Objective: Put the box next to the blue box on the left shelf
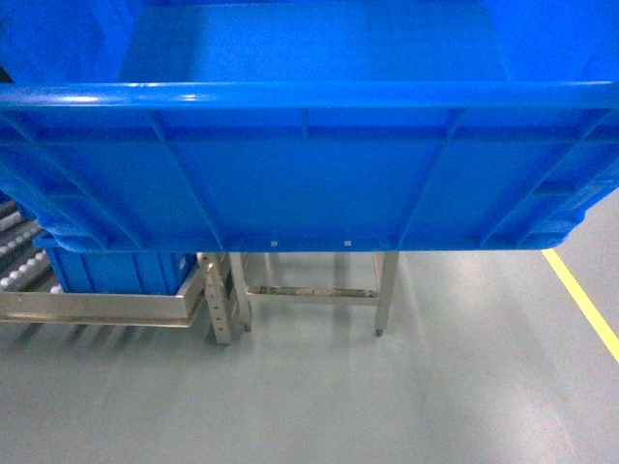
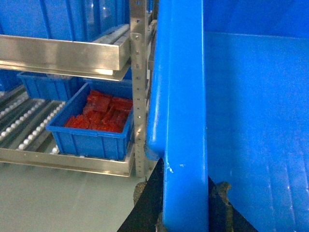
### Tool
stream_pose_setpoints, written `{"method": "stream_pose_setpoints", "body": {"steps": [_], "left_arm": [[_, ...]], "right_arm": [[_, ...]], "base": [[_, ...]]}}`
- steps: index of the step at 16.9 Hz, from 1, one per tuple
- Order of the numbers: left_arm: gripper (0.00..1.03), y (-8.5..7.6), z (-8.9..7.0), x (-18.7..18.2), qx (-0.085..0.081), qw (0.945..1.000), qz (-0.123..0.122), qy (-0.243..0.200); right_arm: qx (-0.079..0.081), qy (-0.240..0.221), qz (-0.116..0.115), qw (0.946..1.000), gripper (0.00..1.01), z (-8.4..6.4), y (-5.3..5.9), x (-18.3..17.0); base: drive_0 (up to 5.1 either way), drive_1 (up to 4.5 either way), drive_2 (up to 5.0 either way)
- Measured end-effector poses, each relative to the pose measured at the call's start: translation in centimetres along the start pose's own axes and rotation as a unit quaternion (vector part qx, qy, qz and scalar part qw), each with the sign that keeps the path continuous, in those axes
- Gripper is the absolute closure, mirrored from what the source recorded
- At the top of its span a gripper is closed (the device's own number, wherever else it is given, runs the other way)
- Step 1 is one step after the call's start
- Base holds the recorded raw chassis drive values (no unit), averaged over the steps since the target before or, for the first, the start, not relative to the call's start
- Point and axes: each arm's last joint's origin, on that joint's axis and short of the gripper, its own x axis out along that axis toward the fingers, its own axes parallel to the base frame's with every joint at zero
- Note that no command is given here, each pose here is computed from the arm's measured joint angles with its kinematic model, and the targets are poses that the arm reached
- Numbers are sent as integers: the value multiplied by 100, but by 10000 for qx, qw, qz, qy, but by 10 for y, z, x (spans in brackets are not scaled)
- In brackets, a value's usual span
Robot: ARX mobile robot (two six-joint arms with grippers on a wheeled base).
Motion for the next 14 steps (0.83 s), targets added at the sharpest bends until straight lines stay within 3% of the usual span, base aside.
{"method": "stream_pose_setpoints", "body": {"steps": [14], "left_arm": [[95, 0, 0, 0, -4, 10000, -2, -30]], "right_arm": [[1, -11, 1, 10000, 94, 0, 0, 0]], "base": [[7, 434, -420]]}}
